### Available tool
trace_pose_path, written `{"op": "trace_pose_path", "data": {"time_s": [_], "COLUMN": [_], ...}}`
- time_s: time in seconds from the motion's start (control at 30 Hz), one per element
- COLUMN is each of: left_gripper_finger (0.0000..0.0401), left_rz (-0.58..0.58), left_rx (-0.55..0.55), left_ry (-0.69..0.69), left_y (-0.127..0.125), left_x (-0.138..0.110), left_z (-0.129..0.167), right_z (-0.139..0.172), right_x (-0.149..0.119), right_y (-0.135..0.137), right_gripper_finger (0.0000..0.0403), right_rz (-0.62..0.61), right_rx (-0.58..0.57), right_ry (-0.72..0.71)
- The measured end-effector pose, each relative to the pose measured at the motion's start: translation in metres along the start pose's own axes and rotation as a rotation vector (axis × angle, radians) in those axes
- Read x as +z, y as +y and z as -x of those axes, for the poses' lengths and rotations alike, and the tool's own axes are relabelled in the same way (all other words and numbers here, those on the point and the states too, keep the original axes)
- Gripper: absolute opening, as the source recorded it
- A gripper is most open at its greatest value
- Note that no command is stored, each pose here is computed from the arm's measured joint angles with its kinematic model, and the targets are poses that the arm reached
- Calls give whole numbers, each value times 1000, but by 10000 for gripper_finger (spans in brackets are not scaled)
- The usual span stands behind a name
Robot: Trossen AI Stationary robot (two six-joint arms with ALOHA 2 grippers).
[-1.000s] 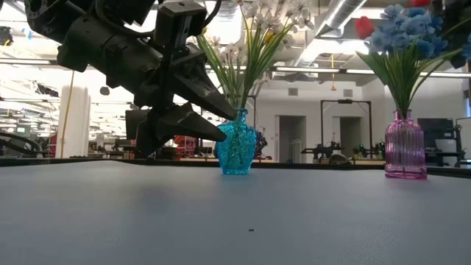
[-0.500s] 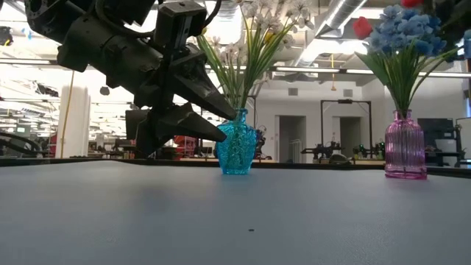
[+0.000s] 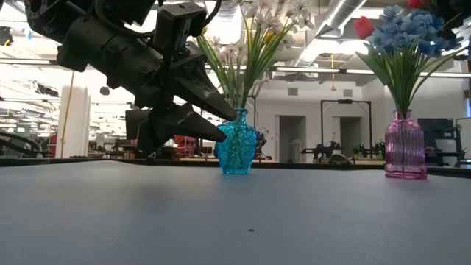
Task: Sort flowers into vase by color
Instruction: Put the red flower into the violet vase
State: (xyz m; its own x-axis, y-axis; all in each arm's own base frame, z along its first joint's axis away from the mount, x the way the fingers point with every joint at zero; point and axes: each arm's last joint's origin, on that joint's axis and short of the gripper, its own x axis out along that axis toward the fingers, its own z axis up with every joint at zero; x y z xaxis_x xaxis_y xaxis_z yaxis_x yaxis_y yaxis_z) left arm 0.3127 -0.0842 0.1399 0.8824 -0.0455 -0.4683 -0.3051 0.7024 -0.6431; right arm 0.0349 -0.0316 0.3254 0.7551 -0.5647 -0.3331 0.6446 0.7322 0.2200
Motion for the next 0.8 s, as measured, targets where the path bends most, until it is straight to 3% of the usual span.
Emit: {"op": "trace_pose_path", "data": {"time_s": [0.2,0.8], "left_gripper_finger": [139,139], "left_rz": [0,13], "left_rx": [0,8], "left_ry": [0,-11], "left_y": [0,0], "left_x": [0,0], "left_z": [0,0], "right_z": [-4,-25], "right_x": [1,-13], "right_y": [-1,-8], "right_gripper_finger": [17,17], "right_rz": [5,-76], "right_rx": [-5,-32], "right_ry": [18,33]}}
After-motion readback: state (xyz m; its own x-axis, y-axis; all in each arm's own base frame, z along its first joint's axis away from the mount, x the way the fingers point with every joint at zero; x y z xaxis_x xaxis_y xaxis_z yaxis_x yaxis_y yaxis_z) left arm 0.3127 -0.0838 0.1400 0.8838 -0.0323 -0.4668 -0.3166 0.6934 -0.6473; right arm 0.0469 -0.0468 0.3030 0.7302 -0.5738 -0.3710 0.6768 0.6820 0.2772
